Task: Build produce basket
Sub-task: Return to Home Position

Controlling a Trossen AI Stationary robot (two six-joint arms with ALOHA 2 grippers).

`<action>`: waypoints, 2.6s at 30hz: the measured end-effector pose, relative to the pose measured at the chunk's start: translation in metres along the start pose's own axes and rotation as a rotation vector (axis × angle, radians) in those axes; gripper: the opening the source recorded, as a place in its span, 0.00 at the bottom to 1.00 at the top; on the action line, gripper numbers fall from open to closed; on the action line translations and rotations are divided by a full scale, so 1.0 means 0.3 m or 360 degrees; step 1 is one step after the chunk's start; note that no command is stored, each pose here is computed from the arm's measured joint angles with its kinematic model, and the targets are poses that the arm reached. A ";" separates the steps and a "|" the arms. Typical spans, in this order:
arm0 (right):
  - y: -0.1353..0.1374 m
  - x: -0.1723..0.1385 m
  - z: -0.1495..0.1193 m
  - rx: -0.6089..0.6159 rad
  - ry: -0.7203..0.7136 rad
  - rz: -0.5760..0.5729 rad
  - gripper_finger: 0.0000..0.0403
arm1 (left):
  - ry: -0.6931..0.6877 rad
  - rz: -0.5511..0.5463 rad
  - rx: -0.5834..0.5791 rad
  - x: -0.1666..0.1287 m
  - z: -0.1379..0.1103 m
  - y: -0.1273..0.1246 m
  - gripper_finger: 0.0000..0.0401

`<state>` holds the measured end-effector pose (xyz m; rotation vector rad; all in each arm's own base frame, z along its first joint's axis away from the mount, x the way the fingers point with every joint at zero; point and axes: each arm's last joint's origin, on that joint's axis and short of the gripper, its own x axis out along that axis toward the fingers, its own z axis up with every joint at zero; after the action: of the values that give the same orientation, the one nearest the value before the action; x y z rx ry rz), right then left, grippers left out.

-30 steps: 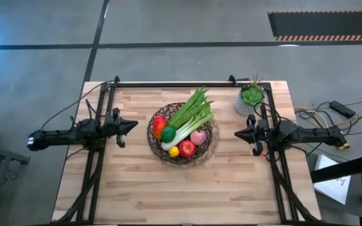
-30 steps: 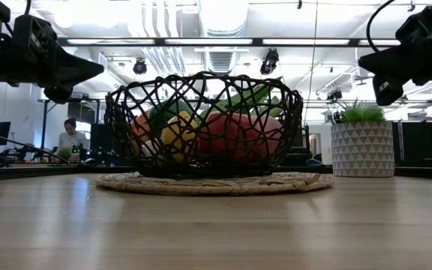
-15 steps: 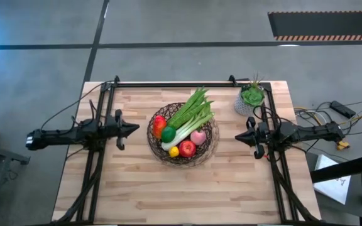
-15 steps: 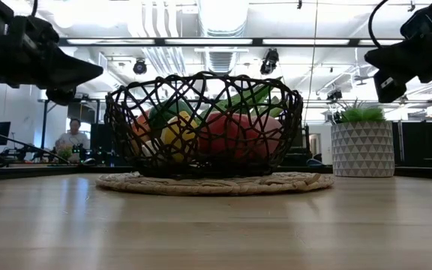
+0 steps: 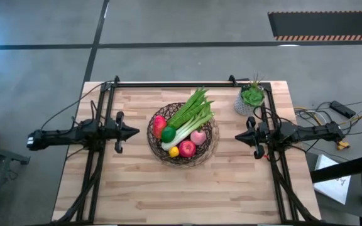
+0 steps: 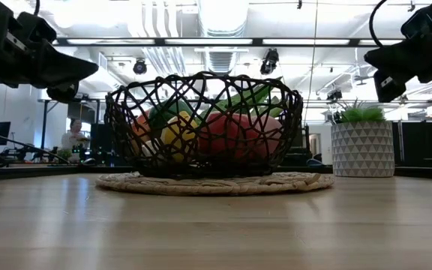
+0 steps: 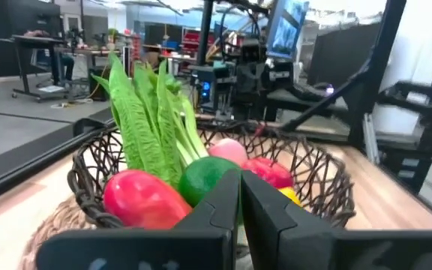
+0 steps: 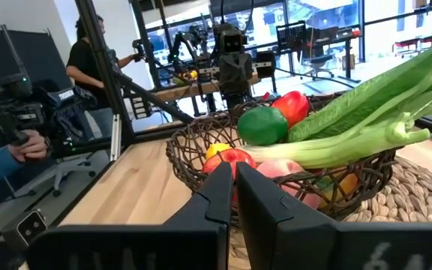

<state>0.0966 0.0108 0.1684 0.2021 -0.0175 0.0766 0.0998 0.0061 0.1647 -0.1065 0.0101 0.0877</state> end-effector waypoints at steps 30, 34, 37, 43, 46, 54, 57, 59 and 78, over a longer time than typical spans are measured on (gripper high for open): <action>-0.001 0.009 -0.008 -0.0168 0.0049 -0.0010 0.03 | 0.0256 0.0038 0.0026 0.034 -0.047 0.005 0.00; -0.001 0.009 -0.008 -0.0168 0.0048 -0.0010 0.03 | 0.0269 0.0039 0.0026 0.035 -0.050 0.005 0.00; -0.001 0.009 -0.007 -0.0168 0.0046 -0.0010 0.03 | 0.0278 0.0040 0.0026 0.036 -0.051 0.005 0.00; -0.001 0.009 -0.007 -0.0168 0.0044 -0.0010 0.03 | 0.0282 0.0039 0.0026 0.037 -0.052 0.005 0.00; -0.001 0.009 -0.007 -0.0167 0.0044 -0.0009 0.03 | 0.0281 0.0038 0.0026 0.037 -0.052 0.005 0.00; -0.001 0.009 -0.007 -0.0167 0.0043 -0.0009 0.03 | 0.0282 0.0034 0.0026 0.037 -0.052 0.005 0.00; -0.001 0.009 -0.007 -0.0167 0.0042 -0.0009 0.03 | 0.0284 0.0034 0.0026 0.037 -0.052 0.005 0.00; -0.001 0.009 -0.007 -0.0167 0.0042 -0.0009 0.03 | 0.0281 0.0034 0.0026 0.037 -0.052 0.005 0.00; -0.001 0.009 -0.006 -0.0167 0.0041 -0.0008 0.03 | 0.0282 0.0035 0.0026 0.037 -0.052 0.005 0.00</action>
<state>0.0992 0.0111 0.1666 0.0962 0.0045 0.0730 0.1106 0.0068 0.1489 -0.0977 0.1887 0.1002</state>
